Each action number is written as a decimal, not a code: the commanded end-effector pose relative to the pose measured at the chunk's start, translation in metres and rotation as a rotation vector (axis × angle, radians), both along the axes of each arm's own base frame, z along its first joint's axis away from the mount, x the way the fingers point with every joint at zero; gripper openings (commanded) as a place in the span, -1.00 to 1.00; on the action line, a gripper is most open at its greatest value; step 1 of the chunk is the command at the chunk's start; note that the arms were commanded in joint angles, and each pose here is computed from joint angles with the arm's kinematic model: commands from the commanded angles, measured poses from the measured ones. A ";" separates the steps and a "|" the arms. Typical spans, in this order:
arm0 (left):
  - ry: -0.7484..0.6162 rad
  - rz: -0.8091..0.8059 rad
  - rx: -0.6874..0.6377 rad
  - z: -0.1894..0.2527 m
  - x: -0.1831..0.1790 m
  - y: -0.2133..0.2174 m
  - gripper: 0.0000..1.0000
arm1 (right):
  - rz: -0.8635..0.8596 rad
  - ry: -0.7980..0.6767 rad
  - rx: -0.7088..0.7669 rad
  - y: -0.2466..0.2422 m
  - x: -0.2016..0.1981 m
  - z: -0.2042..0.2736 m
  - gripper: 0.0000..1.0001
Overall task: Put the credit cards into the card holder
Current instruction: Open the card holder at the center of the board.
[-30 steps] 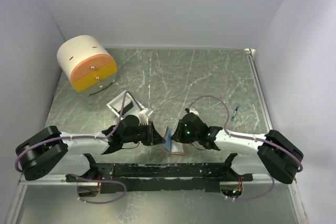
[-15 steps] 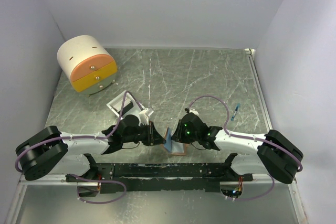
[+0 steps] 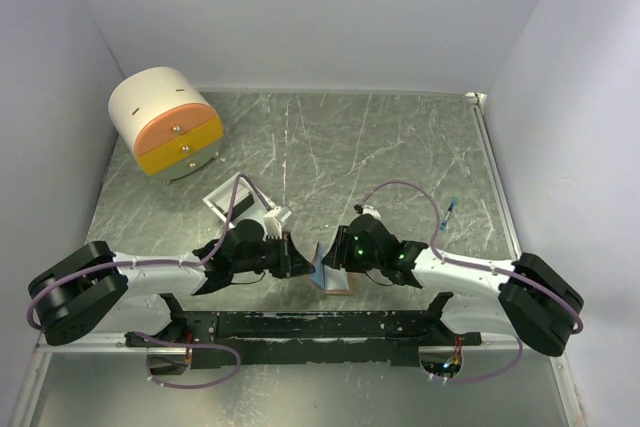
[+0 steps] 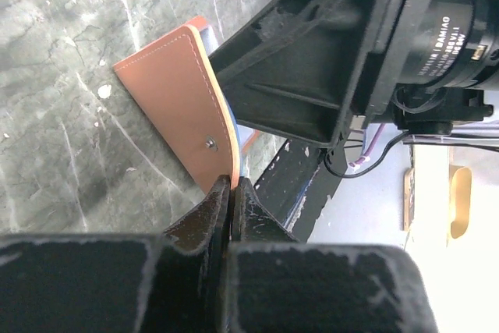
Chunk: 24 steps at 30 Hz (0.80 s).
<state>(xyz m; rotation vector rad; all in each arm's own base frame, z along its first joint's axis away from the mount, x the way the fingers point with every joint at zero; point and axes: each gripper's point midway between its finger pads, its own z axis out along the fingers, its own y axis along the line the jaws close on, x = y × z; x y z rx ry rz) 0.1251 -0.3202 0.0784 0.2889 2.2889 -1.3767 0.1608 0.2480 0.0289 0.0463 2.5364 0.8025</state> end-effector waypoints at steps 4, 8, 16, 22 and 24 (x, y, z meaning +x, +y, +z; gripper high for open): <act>-0.053 0.052 0.011 0.007 0.008 0.006 -0.86 | -0.015 -0.057 0.126 0.014 0.006 0.046 0.06; -0.054 0.053 0.016 0.006 0.009 0.006 -0.86 | -0.005 -0.061 0.160 0.020 0.007 0.056 0.11; -0.046 0.045 0.013 0.004 0.007 0.006 -0.86 | 0.006 -0.034 0.153 0.024 0.006 0.047 0.06; -0.050 0.057 0.019 0.003 0.008 0.009 -0.86 | -0.003 -0.024 0.146 0.019 0.002 0.042 0.03; -0.051 0.057 0.024 0.003 0.008 0.009 -0.87 | -0.002 -0.025 0.146 0.019 0.002 0.043 0.04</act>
